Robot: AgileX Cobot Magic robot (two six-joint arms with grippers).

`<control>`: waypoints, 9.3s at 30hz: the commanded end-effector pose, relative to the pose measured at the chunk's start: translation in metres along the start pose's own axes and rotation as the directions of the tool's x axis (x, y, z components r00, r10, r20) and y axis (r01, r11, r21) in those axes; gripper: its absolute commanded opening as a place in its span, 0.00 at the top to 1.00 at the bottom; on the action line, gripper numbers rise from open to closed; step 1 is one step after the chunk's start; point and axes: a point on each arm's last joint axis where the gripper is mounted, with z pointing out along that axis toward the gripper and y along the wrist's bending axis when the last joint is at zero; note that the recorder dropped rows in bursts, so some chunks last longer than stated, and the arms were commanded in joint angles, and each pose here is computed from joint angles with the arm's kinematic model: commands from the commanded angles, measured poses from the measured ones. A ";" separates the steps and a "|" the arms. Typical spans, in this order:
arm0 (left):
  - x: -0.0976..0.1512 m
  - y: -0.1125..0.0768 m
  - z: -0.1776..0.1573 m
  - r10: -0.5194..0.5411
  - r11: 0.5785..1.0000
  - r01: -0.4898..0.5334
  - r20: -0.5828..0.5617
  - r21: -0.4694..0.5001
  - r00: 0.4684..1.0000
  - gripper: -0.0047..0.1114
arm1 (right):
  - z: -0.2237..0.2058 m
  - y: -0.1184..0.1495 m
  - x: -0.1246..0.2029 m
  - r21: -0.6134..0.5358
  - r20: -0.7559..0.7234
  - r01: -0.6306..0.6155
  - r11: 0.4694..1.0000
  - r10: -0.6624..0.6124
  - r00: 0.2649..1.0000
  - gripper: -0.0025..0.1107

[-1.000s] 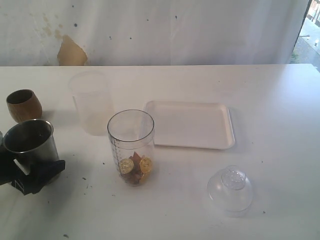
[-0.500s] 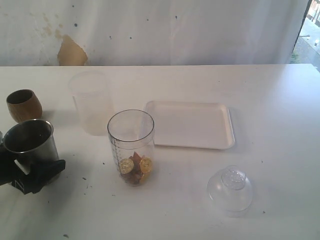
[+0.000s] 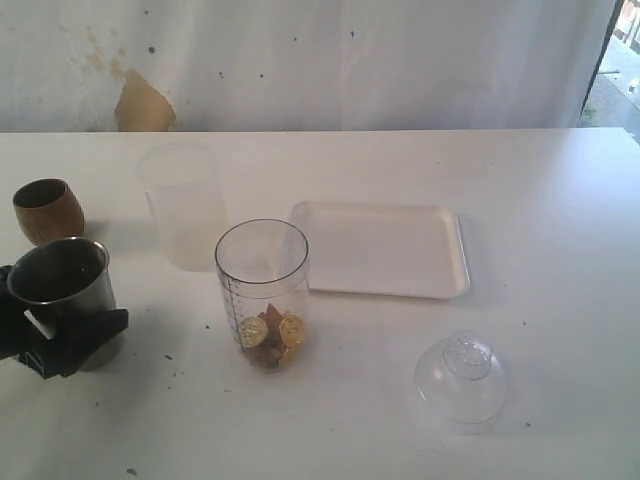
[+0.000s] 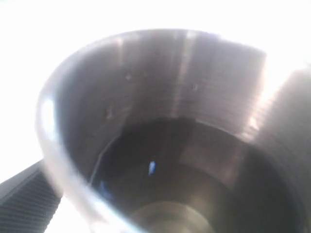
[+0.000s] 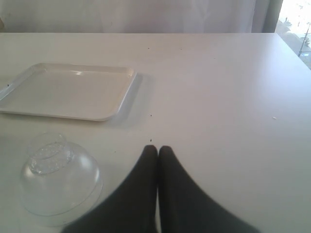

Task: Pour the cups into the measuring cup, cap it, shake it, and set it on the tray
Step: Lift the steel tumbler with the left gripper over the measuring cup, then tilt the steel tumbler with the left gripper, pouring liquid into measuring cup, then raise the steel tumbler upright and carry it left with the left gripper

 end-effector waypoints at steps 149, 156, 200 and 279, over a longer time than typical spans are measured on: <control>-0.178 -0.085 0.106 0.827 0.480 -0.874 0.370 -0.072 0.423 0.96 | 0.000 0.000 0.001 -0.001 0.003 0.004 1.000 -0.004 1.000 0.98; -0.178 -0.085 0.106 0.867 0.404 -0.909 0.362 -0.105 0.343 0.96 | 0.000 0.000 0.001 -0.001 0.003 0.004 1.000 -0.004 1.000 0.98; -0.182 -0.082 0.105 0.955 0.150 -0.957 0.288 -0.249 0.074 0.96 | 0.000 0.000 0.001 -0.001 0.003 0.004 1.000 -0.004 1.000 0.98; -0.044 0.007 0.012 0.034 0.945 0.025 0.174 -0.325 0.984 0.96 | 0.000 0.000 0.001 -0.001 0.003 0.004 1.000 -0.004 1.000 0.98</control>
